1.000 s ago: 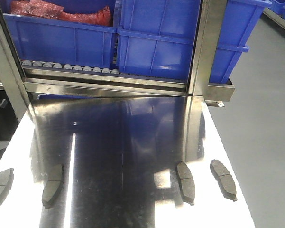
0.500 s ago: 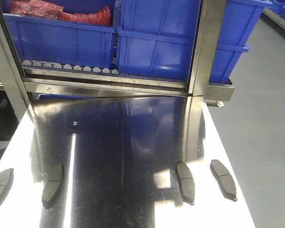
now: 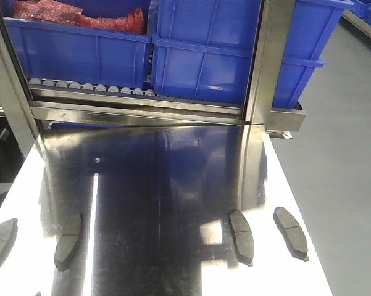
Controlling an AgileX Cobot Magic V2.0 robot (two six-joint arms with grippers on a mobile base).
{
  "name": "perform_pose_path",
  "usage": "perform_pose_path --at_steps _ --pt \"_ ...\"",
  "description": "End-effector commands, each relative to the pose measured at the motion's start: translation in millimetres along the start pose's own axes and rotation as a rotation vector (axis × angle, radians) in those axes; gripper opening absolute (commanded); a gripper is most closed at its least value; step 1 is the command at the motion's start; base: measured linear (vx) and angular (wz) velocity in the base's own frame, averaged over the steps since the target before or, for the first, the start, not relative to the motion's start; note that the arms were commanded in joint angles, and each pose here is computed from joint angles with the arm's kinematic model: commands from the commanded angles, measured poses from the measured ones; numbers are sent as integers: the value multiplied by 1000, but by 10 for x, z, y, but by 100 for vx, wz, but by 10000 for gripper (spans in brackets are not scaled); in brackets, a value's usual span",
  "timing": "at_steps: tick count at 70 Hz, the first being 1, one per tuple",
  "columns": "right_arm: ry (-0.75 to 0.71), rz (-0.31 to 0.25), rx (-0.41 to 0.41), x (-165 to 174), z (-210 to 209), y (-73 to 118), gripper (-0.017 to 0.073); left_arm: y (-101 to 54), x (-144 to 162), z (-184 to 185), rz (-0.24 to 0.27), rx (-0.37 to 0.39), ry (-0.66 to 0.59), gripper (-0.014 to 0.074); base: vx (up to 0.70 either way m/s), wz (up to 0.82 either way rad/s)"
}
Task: Move and align brake pads A on conveyor
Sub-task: 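Close the left gripper on the brake pad and lift it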
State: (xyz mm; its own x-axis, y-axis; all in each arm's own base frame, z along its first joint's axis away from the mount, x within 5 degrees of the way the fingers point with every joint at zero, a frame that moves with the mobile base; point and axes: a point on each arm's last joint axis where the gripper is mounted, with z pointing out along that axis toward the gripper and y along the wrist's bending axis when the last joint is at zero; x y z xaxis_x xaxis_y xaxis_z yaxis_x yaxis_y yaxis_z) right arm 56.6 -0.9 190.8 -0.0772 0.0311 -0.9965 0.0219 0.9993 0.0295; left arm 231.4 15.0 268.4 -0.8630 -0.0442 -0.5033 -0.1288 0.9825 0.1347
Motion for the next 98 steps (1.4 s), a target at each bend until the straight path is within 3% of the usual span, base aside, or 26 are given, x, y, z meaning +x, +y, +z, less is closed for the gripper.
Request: perform_pose_path --at_steps 1,21,33,41,51,76,85,98 --pt "-83 -10 7 -59 -8 -5 -1 -54 -155 93 13 16 -1 603 0 0" --pt "-83 -10 7 -59 -8 -5 -1 -168 -141 636 59 26 171 587 0 0" --pt "-83 -10 7 -59 -8 -5 -1 -83 -125 845 -4 38 218 587 0 0" --pt "-83 -10 7 -59 -8 -5 -1 -54 -140 882 -21 72 210 585 0 0" --pt "-83 -10 7 -59 -8 -5 -1 -91 -144 906 -7 110 207 585 0 0" --pt "-83 -10 7 -59 -8 -5 -1 -110 -100 1016 0 112 257 582 0 0" --pt "-83 -10 7 -59 -8 -5 -1 -109 -94 1014 1 111 263 529 0 0" --pt "-83 -10 7 -59 -8 -5 -1 -109 -84 1014 1 111 272 356 0 0"
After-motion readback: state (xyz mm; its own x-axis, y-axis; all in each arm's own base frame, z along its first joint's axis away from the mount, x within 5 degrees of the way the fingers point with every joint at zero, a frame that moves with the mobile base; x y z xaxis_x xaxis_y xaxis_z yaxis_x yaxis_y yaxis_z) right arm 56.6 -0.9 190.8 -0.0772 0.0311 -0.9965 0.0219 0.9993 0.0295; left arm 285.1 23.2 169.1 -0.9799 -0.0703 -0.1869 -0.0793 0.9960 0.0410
